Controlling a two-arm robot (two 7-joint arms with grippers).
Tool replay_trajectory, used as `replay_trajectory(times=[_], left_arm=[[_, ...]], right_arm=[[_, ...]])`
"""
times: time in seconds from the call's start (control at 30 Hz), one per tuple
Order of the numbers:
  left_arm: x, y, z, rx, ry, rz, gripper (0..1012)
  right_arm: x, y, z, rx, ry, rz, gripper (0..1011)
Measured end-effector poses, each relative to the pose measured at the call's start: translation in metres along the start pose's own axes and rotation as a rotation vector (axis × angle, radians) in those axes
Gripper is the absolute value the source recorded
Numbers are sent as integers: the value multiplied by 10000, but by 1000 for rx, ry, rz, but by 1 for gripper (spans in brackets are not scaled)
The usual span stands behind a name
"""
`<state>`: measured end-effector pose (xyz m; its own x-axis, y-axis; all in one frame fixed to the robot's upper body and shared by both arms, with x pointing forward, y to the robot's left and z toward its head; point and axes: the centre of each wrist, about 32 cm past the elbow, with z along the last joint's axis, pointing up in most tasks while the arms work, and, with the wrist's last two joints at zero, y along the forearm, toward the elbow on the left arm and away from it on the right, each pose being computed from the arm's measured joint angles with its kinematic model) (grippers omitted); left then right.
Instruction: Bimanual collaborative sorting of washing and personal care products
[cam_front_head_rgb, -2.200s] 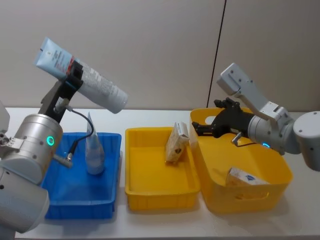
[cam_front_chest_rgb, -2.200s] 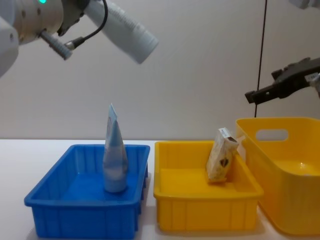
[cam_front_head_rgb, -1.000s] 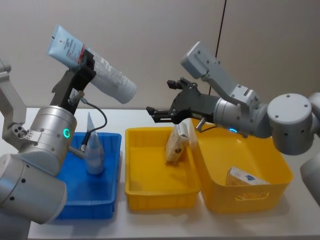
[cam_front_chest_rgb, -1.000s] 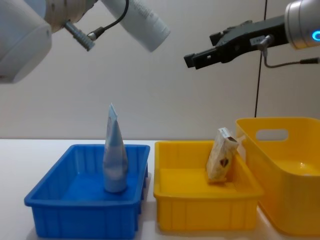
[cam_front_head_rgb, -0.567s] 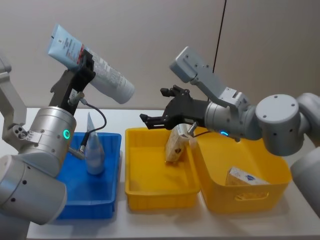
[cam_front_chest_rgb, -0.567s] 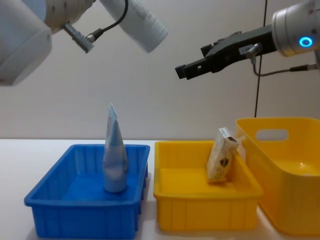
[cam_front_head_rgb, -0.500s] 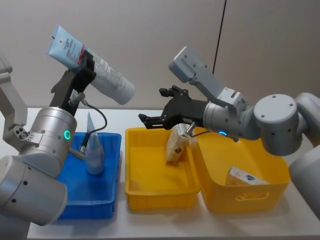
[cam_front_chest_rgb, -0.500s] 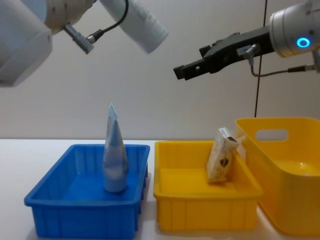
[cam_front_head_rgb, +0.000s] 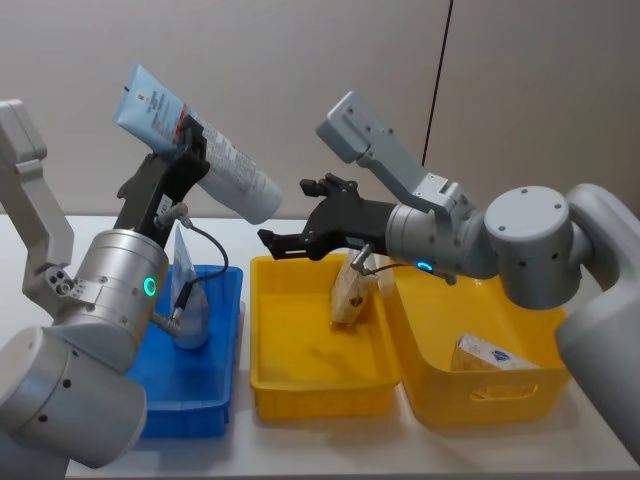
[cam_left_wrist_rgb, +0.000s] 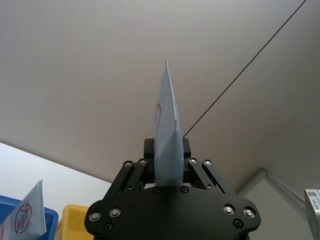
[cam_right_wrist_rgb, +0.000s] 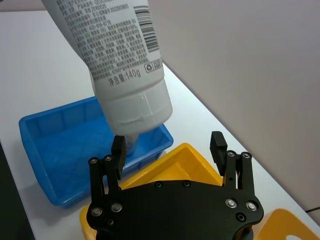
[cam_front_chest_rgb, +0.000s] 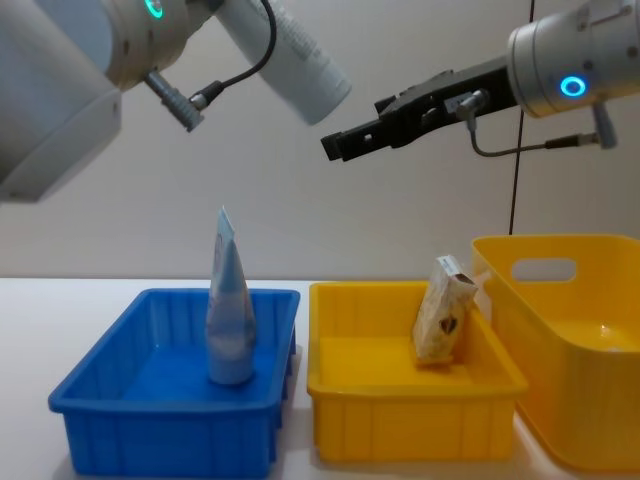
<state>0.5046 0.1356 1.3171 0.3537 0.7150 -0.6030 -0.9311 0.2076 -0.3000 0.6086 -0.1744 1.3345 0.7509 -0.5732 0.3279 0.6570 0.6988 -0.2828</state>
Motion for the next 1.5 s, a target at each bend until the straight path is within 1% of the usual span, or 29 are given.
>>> replay_trajectory(times=[0.2, 0.43, 0.8, 1.27, 1.5], left_arm=[[-8, 14, -28, 2, -12, -7, 253], [-16, 17, -44, 1, -22, -13, 253], [-11, 14, -69, 6, -38, -18, 253], [28, 15, -81, 11, -88, -14, 253], [37, 9, -91, 11, -112, -15, 253]], right_arm=[[-17, 48, 27, -10, 9, 22, 1003], [-34, 113, 70, -23, 20, 54, 1004], [-44, 192, 169, -17, 18, 77, 1004], [-16, 216, 280, -14, -13, 90, 1004], [-6, 230, 357, 3, -20, 108, 1004]])
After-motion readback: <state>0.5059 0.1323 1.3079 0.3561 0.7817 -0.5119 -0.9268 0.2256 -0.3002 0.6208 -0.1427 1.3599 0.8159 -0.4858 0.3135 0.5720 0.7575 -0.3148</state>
